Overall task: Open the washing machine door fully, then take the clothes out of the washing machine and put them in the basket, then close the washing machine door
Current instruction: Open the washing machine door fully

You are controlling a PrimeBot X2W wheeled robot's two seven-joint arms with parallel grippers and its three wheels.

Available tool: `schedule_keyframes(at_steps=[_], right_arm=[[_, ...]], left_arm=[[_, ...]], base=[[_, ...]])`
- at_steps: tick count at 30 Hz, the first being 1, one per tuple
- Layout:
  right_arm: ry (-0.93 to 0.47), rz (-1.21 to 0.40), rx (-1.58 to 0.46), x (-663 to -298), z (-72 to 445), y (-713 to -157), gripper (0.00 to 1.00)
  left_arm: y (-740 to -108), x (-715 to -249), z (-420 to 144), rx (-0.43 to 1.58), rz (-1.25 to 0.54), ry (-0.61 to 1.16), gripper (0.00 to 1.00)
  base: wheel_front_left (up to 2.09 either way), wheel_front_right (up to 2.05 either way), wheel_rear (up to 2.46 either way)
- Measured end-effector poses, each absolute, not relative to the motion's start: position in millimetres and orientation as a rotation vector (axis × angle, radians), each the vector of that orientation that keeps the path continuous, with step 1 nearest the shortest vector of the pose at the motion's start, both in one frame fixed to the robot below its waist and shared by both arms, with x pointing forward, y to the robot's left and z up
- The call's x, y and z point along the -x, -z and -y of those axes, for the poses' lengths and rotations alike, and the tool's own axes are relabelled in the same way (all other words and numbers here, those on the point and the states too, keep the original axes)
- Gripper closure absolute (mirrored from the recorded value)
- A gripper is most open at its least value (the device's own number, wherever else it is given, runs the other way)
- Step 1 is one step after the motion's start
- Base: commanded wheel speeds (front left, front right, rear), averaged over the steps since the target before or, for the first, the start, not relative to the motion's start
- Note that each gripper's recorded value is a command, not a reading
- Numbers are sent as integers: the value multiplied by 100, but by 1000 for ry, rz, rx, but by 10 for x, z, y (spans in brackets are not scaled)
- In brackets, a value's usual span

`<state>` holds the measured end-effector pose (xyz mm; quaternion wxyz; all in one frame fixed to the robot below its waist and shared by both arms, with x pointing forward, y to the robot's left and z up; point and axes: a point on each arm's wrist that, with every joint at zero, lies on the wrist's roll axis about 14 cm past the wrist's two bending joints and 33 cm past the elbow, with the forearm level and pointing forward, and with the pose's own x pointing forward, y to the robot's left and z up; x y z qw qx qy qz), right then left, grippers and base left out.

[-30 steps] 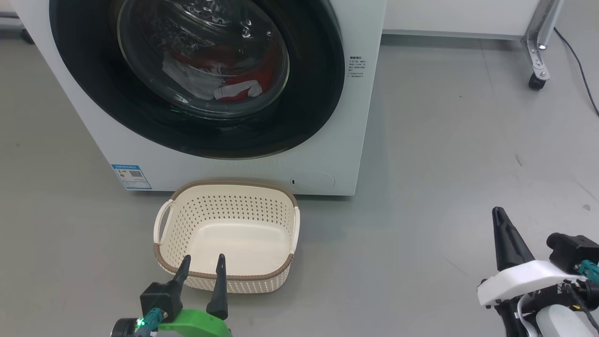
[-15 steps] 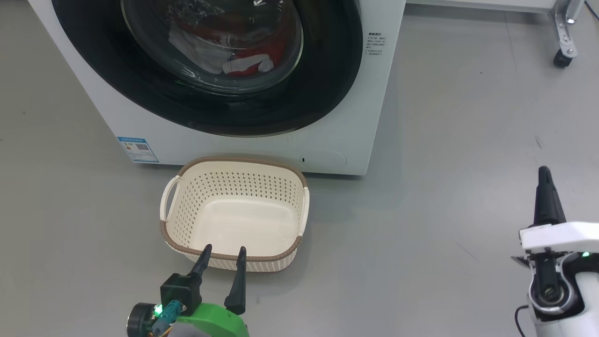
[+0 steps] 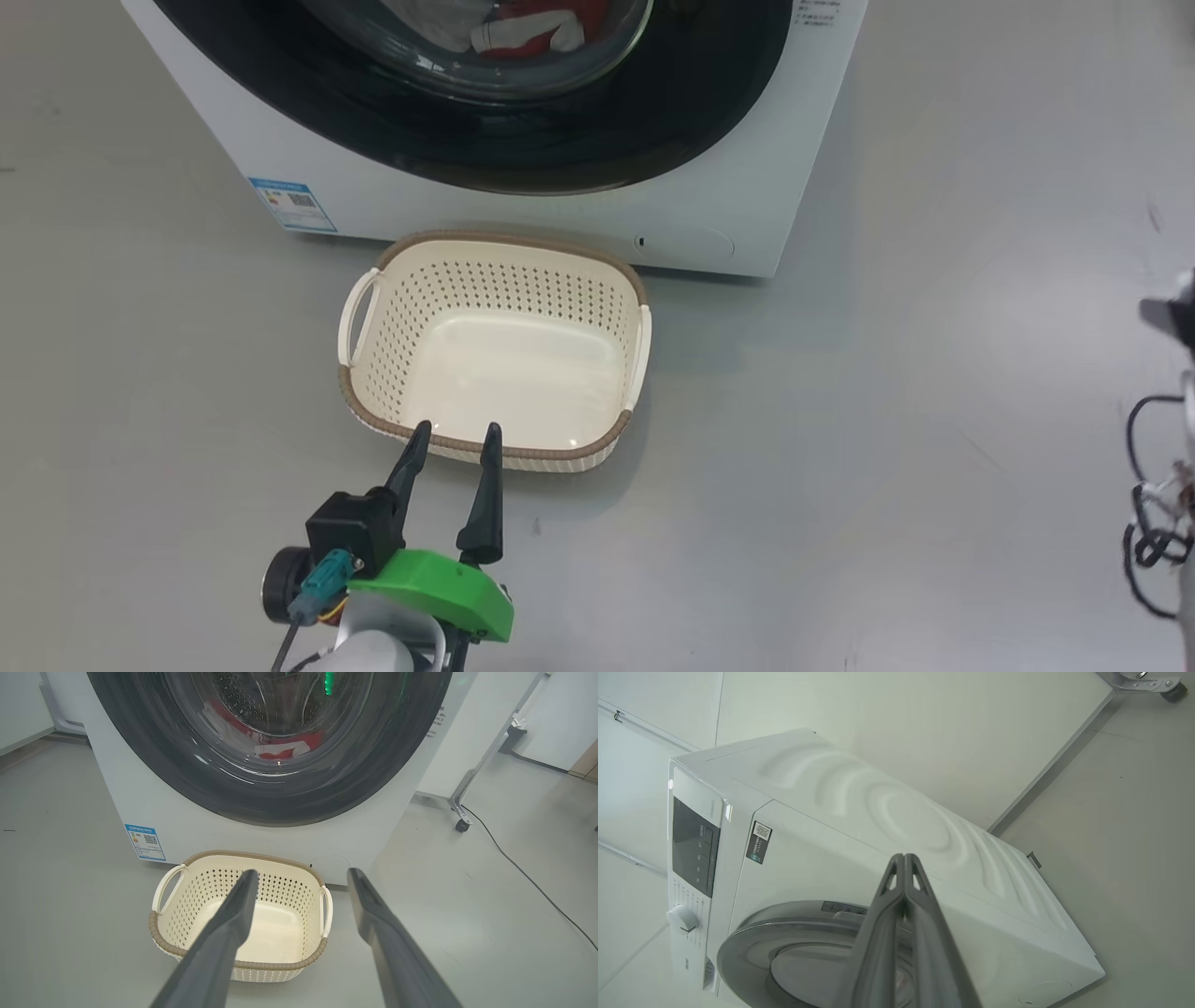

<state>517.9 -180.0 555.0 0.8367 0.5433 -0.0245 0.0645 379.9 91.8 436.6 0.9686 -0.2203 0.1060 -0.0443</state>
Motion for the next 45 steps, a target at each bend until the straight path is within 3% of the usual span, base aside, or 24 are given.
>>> schedule_keyframes(at_steps=[13,22,36,45], right_arm=[[-263,-37,-1189,-6034,1404,-5675,100],[-341,-180,-1258,-6427,982,-5458,100],[-537,-443,-1501,-6603,153,-5205,100],[-584,-487,-1539,-6710,-13,-5218,100]], left_arm=[[-4282,-4089,-980,470,-220,71,0],[-4130,-4161,-1105,473,-250,29,0],[-3967,-4149,-1327,467,-286,-48,0],[-3897,-4104,-1391,466,-307,-76,0]], base=[[0,0,0],[0,0,0],[0,0,0],[0,0,0]])
